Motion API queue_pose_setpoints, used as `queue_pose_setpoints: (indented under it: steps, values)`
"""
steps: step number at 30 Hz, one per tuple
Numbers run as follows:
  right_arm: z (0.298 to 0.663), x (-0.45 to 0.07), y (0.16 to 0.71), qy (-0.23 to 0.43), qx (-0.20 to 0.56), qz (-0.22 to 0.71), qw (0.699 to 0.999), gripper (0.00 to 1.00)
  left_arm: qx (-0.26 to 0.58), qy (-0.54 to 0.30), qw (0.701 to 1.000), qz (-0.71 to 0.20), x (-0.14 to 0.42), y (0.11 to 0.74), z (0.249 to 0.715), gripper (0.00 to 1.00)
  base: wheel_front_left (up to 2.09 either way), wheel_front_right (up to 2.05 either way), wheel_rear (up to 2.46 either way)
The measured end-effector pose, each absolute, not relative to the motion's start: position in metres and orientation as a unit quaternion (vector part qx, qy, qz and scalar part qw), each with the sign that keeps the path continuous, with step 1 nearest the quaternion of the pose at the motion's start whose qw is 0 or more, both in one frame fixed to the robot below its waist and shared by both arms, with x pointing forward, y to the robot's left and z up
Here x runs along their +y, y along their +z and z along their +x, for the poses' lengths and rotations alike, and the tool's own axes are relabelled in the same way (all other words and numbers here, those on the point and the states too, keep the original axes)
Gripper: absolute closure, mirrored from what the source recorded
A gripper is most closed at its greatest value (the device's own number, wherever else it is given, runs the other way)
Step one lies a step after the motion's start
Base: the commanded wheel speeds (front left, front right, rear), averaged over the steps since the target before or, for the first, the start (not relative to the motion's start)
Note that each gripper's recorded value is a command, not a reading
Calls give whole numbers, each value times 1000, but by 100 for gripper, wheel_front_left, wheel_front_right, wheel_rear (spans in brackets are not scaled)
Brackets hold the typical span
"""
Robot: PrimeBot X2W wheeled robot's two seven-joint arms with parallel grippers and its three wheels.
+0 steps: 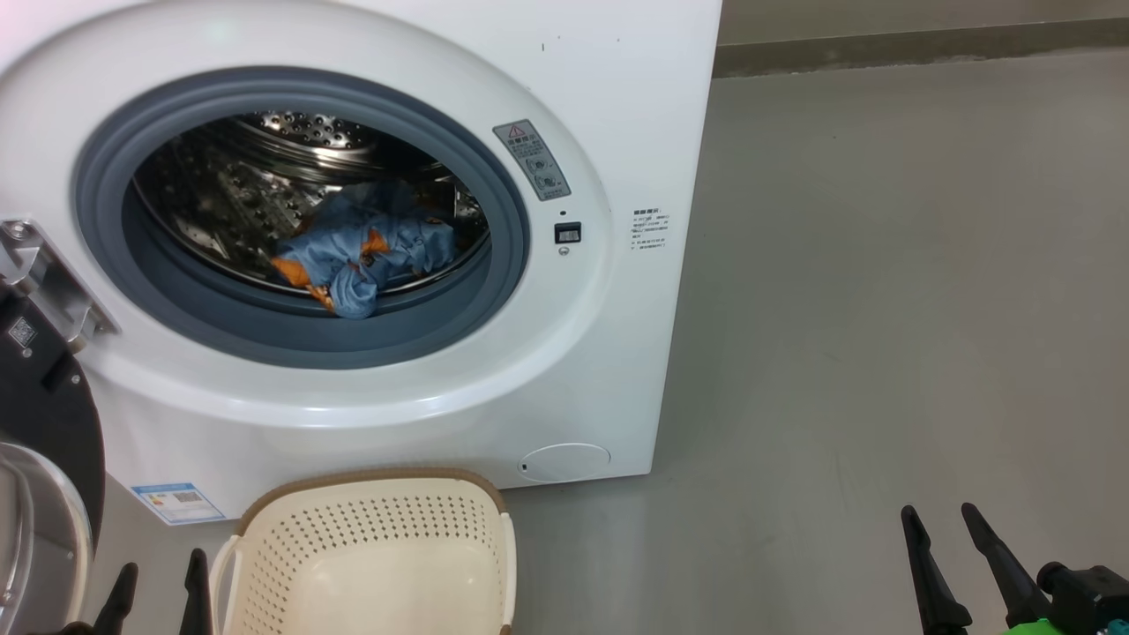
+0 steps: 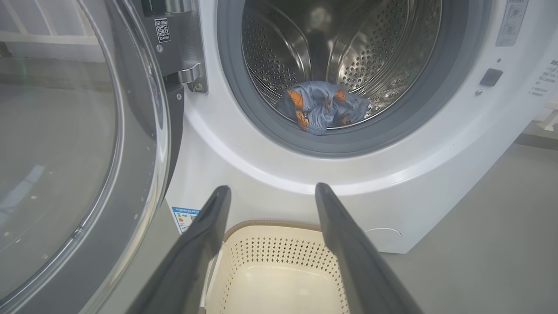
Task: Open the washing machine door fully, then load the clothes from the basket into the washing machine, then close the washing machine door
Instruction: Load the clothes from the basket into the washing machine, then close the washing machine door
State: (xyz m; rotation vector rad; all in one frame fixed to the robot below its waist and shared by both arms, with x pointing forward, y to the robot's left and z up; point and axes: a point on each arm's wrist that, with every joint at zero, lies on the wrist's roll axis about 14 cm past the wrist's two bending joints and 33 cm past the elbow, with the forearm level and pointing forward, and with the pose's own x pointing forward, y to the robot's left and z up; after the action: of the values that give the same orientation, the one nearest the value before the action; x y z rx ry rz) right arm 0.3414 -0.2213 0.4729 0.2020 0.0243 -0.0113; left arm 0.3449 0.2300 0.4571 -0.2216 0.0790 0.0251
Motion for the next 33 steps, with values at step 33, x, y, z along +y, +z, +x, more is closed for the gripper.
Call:
queue_pose_setpoints:
  steps: [33]
  values:
    - [344,-219,471,-6,15,104,994,0,37,6,994,-106,225,459,344,0,-59,59,0]
